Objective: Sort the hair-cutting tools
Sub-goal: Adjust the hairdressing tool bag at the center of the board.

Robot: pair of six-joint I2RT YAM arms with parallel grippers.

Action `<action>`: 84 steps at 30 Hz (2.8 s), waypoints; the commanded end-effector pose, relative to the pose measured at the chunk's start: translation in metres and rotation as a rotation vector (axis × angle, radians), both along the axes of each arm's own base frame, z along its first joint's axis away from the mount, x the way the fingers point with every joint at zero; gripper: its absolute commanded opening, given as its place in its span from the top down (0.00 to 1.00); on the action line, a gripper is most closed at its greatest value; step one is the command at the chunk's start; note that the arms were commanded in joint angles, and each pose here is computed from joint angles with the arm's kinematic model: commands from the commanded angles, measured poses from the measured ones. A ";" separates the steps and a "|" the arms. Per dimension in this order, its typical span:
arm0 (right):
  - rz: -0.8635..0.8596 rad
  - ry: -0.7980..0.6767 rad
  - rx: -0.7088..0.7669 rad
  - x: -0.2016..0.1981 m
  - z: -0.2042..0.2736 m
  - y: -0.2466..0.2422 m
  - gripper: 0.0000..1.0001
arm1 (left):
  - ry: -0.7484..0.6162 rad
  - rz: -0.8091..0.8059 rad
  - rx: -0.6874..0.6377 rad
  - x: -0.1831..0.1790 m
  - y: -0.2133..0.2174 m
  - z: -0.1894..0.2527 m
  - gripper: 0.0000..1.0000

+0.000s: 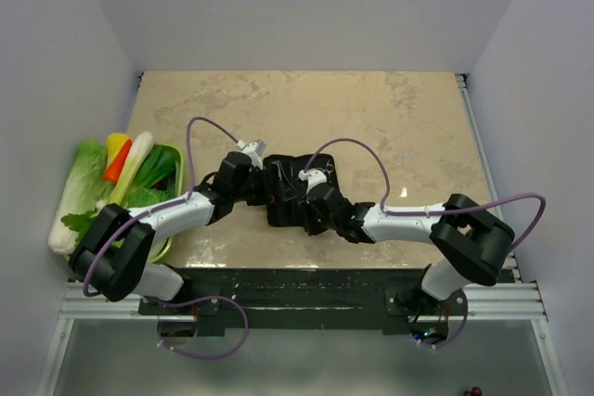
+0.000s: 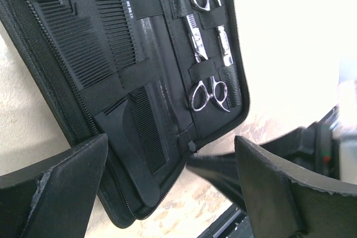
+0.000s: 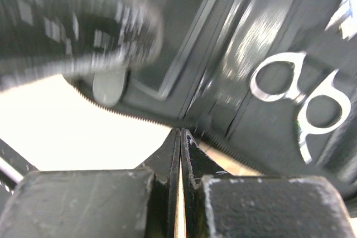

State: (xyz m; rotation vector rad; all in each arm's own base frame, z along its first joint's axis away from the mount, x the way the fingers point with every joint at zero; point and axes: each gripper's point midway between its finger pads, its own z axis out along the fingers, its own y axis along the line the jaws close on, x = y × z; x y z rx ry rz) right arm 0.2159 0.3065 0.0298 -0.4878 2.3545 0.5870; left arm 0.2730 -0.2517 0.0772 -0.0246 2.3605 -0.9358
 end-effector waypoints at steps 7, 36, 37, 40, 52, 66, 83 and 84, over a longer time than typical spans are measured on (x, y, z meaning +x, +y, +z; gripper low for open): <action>-0.066 0.014 -0.026 -0.017 0.000 -0.019 1.00 | -0.043 0.031 -0.034 0.005 -0.001 0.008 0.00; -0.143 -0.108 -0.078 0.034 0.019 0.005 1.00 | -0.066 0.022 -0.021 0.004 0.002 0.016 0.00; -0.139 -0.110 -0.075 0.034 0.021 0.007 1.00 | -0.067 0.021 -0.020 0.004 0.002 0.017 0.00; -0.142 -0.117 -0.070 0.036 0.025 0.008 1.00 | -0.068 0.019 -0.019 0.004 0.002 0.017 0.00; -0.167 -0.095 -0.124 0.041 0.005 0.000 1.00 | -0.063 0.019 -0.016 0.003 0.002 0.016 0.00; -0.167 -0.032 -0.144 0.021 -0.012 -0.018 1.00 | -0.061 0.031 -0.020 0.005 0.003 0.016 0.00; -0.132 0.070 -0.105 -0.007 -0.022 -0.016 1.00 | -0.053 0.050 -0.060 0.003 0.000 0.013 0.00; -0.128 0.078 -0.108 -0.009 -0.024 -0.016 1.00 | -0.052 0.052 -0.061 0.003 0.001 0.013 0.00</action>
